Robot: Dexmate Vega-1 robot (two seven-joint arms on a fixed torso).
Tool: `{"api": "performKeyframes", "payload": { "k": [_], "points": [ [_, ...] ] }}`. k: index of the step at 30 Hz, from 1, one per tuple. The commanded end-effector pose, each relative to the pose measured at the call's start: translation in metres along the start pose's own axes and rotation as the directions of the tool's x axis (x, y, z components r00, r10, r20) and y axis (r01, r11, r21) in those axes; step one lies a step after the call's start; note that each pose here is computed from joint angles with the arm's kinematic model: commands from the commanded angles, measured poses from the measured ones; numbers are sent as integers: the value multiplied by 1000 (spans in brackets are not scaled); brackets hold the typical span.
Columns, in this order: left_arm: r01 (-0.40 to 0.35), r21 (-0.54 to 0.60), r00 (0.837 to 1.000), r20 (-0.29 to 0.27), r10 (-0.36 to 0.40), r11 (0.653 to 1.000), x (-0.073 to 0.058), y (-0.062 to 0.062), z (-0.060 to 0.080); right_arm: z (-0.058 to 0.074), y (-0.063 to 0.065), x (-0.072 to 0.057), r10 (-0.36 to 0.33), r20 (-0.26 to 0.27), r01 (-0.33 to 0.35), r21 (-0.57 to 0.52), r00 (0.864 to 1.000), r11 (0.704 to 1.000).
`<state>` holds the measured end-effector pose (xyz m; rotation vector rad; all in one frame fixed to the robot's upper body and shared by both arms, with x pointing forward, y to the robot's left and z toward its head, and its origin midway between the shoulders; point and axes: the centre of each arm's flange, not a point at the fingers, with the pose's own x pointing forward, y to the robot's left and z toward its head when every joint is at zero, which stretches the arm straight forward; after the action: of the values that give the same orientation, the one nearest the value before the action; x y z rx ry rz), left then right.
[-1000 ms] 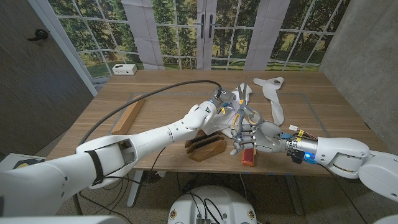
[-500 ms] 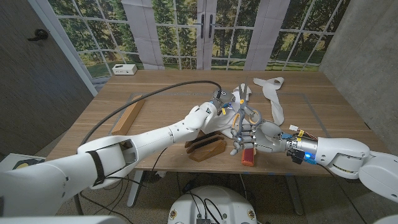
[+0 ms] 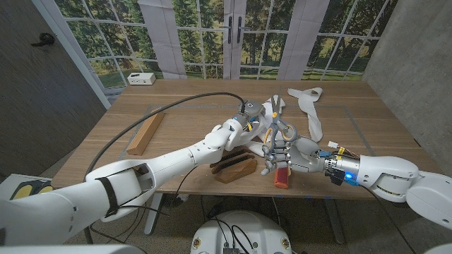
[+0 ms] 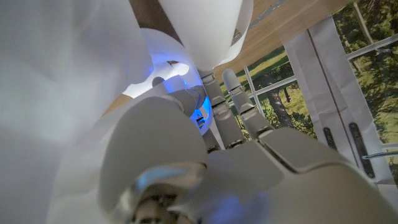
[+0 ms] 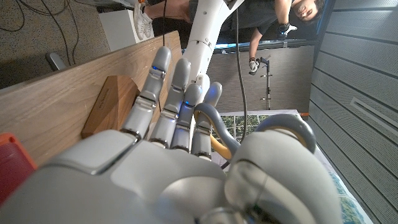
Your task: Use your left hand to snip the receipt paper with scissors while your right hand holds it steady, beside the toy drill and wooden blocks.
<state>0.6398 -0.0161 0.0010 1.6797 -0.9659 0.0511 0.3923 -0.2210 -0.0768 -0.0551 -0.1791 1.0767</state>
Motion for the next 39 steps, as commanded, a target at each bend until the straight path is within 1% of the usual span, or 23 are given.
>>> {"api": "performKeyframes", "payload": {
  "k": [1, 3, 7, 11, 13, 17, 21, 22, 23, 24, 25, 27, 28, 30, 33, 36, 39],
  "points": [
    [-222, -171, 974, -77, 211, 960, -23, -2, -23, 0, -3, 0, 0, 6, 0, 4, 1000, 1000],
    [-273, -199, 962, -90, 259, 941, -27, 1, -23, 0, -4, 0, 0, 8, 0, 8, 1000, 1000],
    [-351, -253, 936, -112, 333, 902, -33, 6, -24, 0, -4, -1, -1, 10, 1, 11, 1000, 1000],
    [-405, -307, 914, -134, 382, 861, -39, 10, -25, 0, -5, -2, -2, 14, 2, 9, 1000, 1000],
    [-415, -329, 910, -140, 391, 848, -41, 11, -25, 0, -5, -2, -5, 14, 4, 13, 1000, 1000],
    [-423, -371, 906, -148, 397, 827, -44, 13, -26, 0, -6, -2, -1, 15, 1, 14, 1000, 1000],
    [-431, -446, 901, -162, 402, 785, -49, 13, -28, -2, -8, -2, 2, 11, -2, 22, 1000, 1000],
    [-436, -463, 898, -167, 407, 772, -50, 13, -28, -2, -8, -2, 2, 10, -3, 21, 1000, 1000],
    [-469, -486, 880, -190, 435, 737, -54, 12, -28, -3, -10, -1, 4, 8, -4, 29, 1000, 1000],
    [-471, -487, 879, -190, 438, 735, -54, 12, -28, -3, -10, -1, 4, 8, -5, 29, 1000, 1000],
    [-464, -524, 881, -190, 433, 714, -56, 12, -29, -4, -11, -1, 8, 7, -8, 32, 1000, 999],
    [-450, -560, 887, -189, 422, 696, -57, 11, -30, -4, -12, 0, 10, 6, -11, 36, 1000, 999],
    [-455, -570, 884, -197, 424, 684, -58, 11, -31, -4, -12, 0, 11, 6, -12, 31, 1000, 999],
    [-456, -593, 883, -209, 420, 664, -60, 10, -32, -4, -13, 0, 13, 5, -13, 36, 1000, 999],
    [-470, -628, 876, -243, 417, 620, -63, 7, -36, -4, -13, 0, 15, 3, -15, 38, 1000, 999],
    [-476, -660, 873, -271, 406, 582, -66, 6, -39, -3, -14, 0, 19, 2, -20, 35, 1000, 999],
    [-477, -684, 871, -287, 398, 552, -68, 5, -44, -3, -14, 2, 25, 0, -25, 34, 1000, 999]
  ]
}}
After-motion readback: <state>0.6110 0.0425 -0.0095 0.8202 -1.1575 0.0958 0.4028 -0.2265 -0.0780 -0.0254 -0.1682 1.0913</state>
